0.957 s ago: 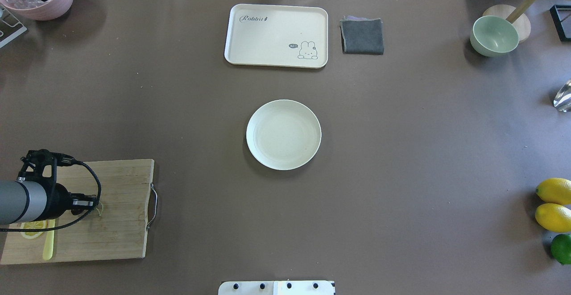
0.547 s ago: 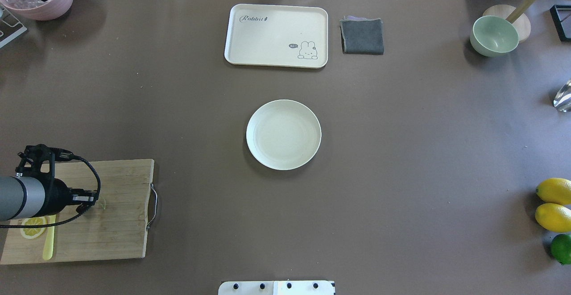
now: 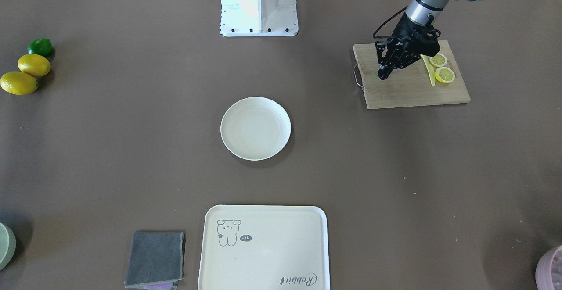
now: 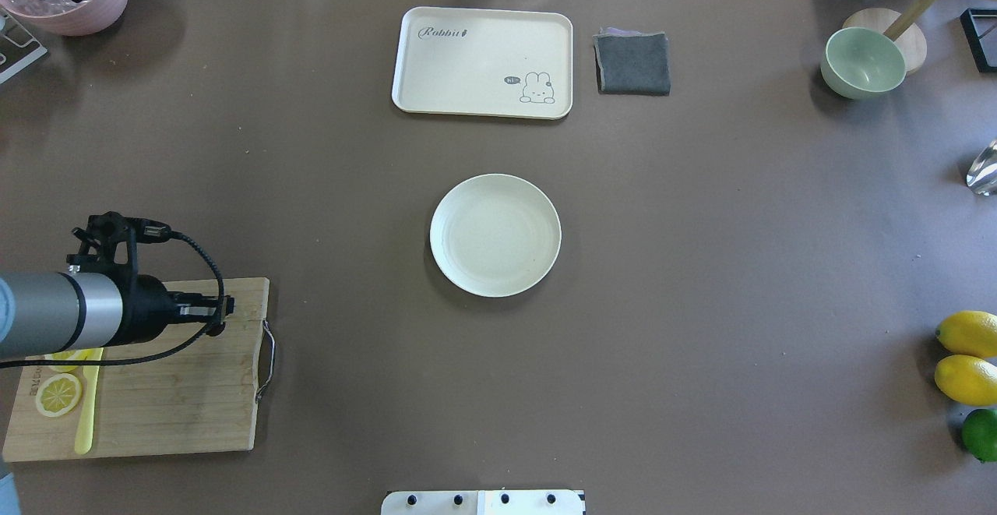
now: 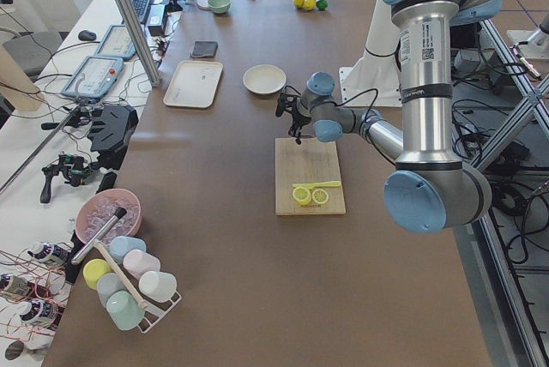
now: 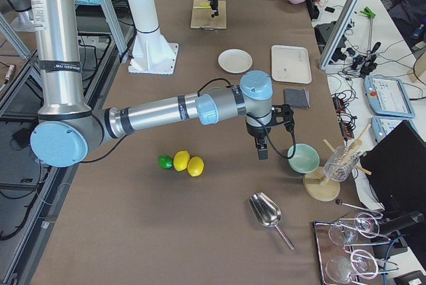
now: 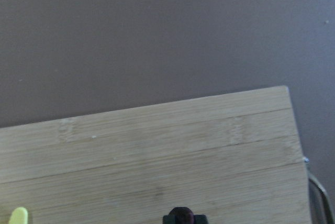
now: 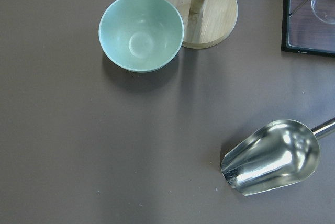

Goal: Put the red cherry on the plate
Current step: 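Carry the cherries with the left gripper over the white plate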

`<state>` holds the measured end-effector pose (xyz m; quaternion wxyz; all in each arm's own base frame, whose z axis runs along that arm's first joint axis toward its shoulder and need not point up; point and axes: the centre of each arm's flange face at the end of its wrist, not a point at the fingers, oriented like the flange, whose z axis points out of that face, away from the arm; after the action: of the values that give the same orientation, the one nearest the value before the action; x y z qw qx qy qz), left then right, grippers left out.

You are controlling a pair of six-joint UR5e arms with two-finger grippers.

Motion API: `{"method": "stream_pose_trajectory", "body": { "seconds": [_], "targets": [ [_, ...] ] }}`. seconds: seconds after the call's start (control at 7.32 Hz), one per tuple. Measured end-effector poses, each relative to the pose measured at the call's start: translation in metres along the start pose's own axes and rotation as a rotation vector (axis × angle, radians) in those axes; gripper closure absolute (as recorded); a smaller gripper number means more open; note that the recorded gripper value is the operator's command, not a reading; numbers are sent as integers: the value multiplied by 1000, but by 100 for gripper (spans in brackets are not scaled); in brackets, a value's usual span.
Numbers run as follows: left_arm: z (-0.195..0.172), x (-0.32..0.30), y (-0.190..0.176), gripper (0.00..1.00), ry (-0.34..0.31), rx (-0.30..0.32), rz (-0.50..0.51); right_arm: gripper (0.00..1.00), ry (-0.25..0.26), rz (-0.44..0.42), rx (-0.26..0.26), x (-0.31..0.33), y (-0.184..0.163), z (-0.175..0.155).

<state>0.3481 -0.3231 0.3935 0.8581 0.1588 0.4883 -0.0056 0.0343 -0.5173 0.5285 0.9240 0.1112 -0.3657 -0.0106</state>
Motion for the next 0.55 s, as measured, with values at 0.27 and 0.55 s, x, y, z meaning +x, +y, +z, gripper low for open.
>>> {"method": "stream_pose_trajectory", "body": {
  "seconds": [0.27, 0.55],
  "targets": [
    [13, 71, -44, 100, 43, 37, -35, 0, 4, 19, -6, 10, 11, 1],
    [38, 172, -94, 100, 43, 41, -139, 0, -9, 32, -14, 15, 17, 3]
  ]
}}
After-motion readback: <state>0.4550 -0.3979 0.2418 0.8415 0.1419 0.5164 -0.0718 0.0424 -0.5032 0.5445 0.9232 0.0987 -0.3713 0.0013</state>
